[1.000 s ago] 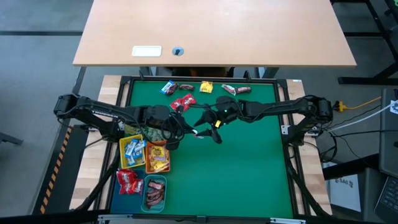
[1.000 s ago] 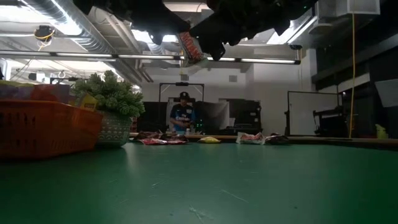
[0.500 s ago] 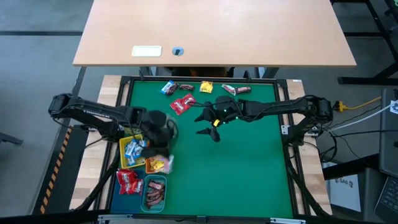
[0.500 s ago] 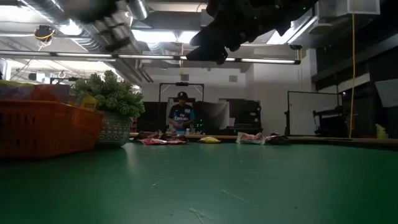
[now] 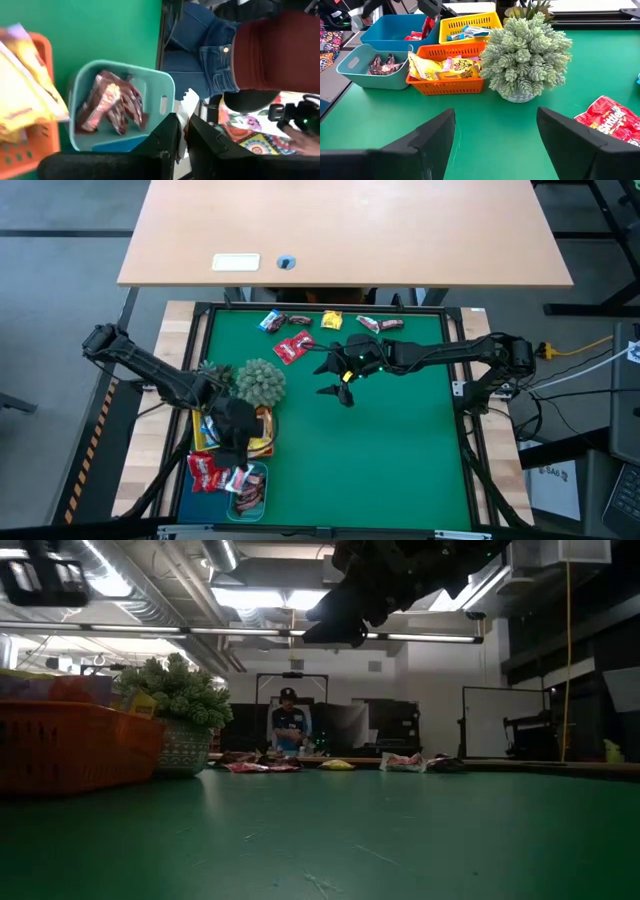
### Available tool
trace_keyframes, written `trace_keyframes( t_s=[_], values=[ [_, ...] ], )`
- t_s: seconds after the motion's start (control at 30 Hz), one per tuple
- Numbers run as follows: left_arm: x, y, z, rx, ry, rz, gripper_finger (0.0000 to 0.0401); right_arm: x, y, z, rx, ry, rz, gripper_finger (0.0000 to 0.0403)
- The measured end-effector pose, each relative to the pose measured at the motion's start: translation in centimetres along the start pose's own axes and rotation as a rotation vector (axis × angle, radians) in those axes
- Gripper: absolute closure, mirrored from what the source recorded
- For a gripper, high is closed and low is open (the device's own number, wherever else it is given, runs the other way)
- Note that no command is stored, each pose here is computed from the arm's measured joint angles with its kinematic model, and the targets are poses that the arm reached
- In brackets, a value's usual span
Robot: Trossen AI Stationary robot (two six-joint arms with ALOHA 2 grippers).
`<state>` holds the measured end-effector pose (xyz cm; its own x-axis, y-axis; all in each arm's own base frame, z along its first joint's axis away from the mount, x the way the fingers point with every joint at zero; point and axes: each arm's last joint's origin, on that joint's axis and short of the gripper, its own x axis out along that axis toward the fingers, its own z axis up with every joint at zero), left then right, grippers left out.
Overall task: Sort candy
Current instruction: Put the white chocolate into the green basket
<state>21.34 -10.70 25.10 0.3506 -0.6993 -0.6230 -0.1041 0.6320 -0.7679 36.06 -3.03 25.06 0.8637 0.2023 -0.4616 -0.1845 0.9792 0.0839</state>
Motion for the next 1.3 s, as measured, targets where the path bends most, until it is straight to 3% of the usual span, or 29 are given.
trace_keyframes(
  t_s=[0.47, 0.63, 0.93, 1.13, 1.3],
  values=[
    [1.1, -0.2, -2.3, -0.221, -0.023, 0.179, 0.0367, 0.0, 0.0, 0.0, 0.000, 0.000, 0.000, 0.0123],
    [1.0, 0.2, -2.4, -0.227, -0.057, 0.246, 0.0367, 0.0, 0.0, 0.0, 0.000, 0.000, 0.000, 0.0123],
    [1.1, 0.1, -2.5, -0.273, -0.089, 0.255, 0.0364, 0.0, 0.0, 0.0, 0.000, 0.000, 0.000, 0.0123],
    [1.9, 0.3, -2.5, -0.324, -0.076, 0.278, 0.0313, 0.0, 0.0, 0.0, 0.000, 0.000, -0.002, 0.0123],
    [2.6, 0.5, -2.5, -0.320, -0.057, 0.300, 0.0268, 0.0, -0.4, -0.1, -0.025, 0.009, -0.092, 0.0123]
  ],
)
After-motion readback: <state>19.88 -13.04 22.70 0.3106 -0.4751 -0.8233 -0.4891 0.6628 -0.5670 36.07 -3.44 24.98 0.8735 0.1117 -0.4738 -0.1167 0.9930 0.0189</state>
